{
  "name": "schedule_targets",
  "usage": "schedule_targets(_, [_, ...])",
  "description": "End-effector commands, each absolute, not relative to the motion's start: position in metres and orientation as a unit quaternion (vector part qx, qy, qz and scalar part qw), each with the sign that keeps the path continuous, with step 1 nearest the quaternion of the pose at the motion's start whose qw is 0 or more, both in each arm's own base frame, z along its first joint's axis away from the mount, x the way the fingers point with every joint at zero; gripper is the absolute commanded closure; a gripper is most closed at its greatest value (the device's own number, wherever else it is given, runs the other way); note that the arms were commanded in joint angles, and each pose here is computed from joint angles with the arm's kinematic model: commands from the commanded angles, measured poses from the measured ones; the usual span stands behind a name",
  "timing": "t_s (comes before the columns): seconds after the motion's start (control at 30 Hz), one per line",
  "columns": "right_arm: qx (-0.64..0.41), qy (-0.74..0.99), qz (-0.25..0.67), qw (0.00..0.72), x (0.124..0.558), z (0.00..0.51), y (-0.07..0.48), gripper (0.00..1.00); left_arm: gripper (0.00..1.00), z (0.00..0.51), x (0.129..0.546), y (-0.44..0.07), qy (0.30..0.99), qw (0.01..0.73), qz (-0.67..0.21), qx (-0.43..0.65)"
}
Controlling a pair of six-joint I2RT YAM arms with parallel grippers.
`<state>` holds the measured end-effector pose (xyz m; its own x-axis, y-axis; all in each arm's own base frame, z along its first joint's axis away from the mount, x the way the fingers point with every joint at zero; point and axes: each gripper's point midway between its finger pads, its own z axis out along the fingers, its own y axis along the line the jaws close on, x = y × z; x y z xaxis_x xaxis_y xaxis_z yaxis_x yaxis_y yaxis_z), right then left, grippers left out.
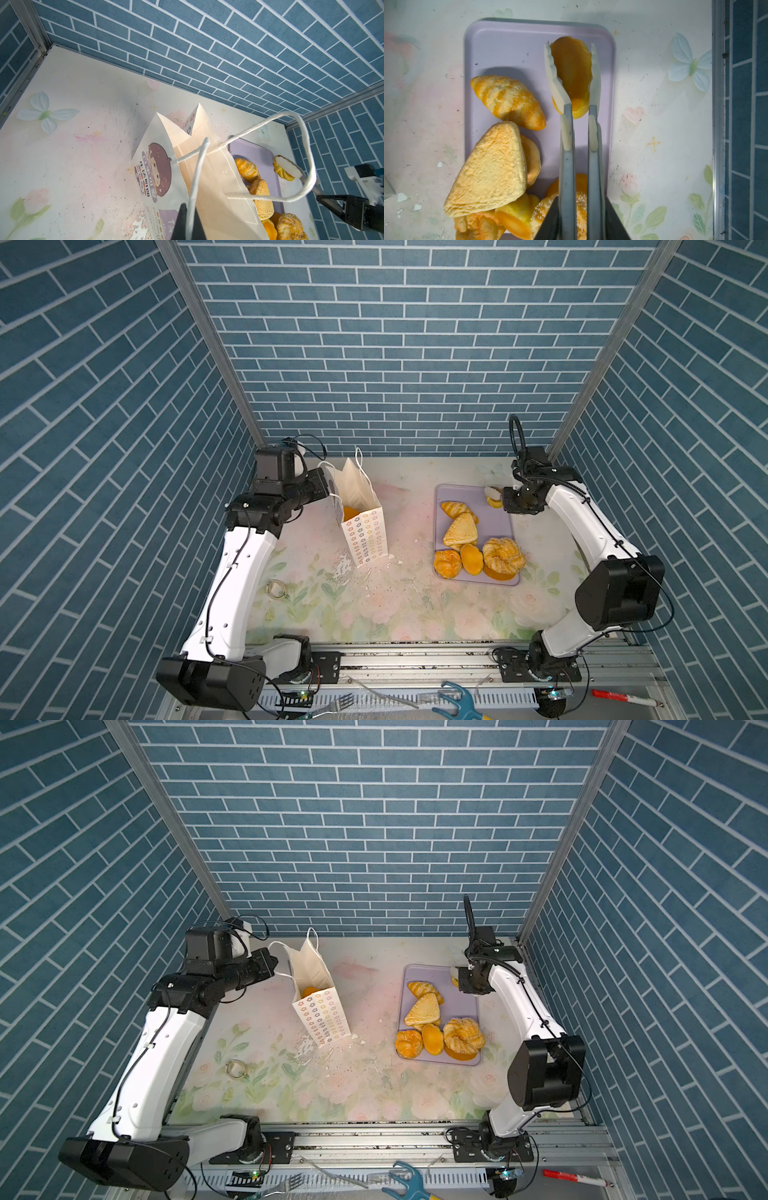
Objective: Place the fake bread into the paper bag
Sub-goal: 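Lower the tongs onto the small orange bun and close them, right gripper, then lift the small orange bun and carry it over the paper bag, right gripper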
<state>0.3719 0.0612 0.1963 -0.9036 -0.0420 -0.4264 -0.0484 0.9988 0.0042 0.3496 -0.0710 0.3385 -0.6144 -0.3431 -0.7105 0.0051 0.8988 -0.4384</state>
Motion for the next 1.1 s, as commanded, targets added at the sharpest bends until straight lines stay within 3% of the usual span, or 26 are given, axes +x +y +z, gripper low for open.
schedule_targets(0.0, [-0.017,0.968,0.032,0.247,0.363,0.218,0.069,0.75,1.0,0.344,0.346,-0.074,0.873,0.432,-0.207,-0.089])
schedule_targets(0.23, [-0.015,0.957,0.063,0.283,0.345,0.25,0.077,0.75,1.0,0.345,0.345,-0.074,0.872,0.434,-0.209,-0.087])
schedule_targets(0.6, [-0.029,0.916,0.136,0.377,0.323,0.34,0.103,0.76,1.0,0.347,0.344,-0.078,0.869,0.437,-0.219,-0.082])
schedule_targets(0.87, [-0.096,0.852,0.251,0.45,0.307,0.423,0.159,0.76,1.0,0.347,0.342,-0.078,0.867,0.439,-0.22,-0.082])
schedule_targets(1.07, [-0.152,0.816,0.299,0.471,0.304,0.457,0.202,0.76,1.0,0.345,0.34,-0.077,0.867,0.439,-0.218,-0.084])
